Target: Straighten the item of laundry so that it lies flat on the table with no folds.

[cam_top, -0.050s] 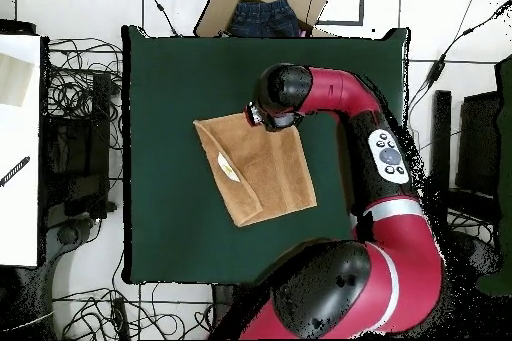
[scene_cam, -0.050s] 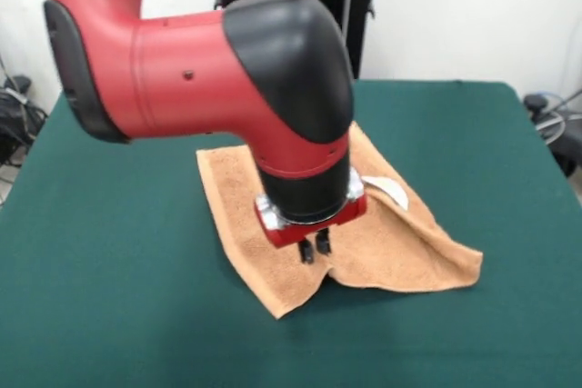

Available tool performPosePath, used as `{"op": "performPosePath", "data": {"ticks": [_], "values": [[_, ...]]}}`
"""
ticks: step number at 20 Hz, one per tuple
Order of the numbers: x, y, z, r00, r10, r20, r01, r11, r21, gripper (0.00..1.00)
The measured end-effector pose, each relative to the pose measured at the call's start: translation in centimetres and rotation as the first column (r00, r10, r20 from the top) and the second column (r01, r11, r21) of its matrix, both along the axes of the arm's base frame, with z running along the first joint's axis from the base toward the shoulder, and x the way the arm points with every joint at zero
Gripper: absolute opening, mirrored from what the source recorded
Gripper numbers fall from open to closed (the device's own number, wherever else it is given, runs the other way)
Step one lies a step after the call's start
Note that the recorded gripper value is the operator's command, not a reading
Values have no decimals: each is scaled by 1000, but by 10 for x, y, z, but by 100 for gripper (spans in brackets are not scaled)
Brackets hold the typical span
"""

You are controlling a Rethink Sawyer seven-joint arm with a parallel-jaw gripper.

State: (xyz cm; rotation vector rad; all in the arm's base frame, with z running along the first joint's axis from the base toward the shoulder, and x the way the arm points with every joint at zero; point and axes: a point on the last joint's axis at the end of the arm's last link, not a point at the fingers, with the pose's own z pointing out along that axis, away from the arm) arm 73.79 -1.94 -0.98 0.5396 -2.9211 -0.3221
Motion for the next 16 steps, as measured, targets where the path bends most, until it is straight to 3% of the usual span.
{"op": "performPosePath", "data": {"ticks": [9, 13, 16], "values": [[16, -32, -2, 998, -55, 27, 55, 998, 21, 0], [28, -39, 0, 1000, -10, 12, 9, 1000, 27, 0], [42, -43, 5, 997, 76, -23, -74, 995, 62, 0]]}}
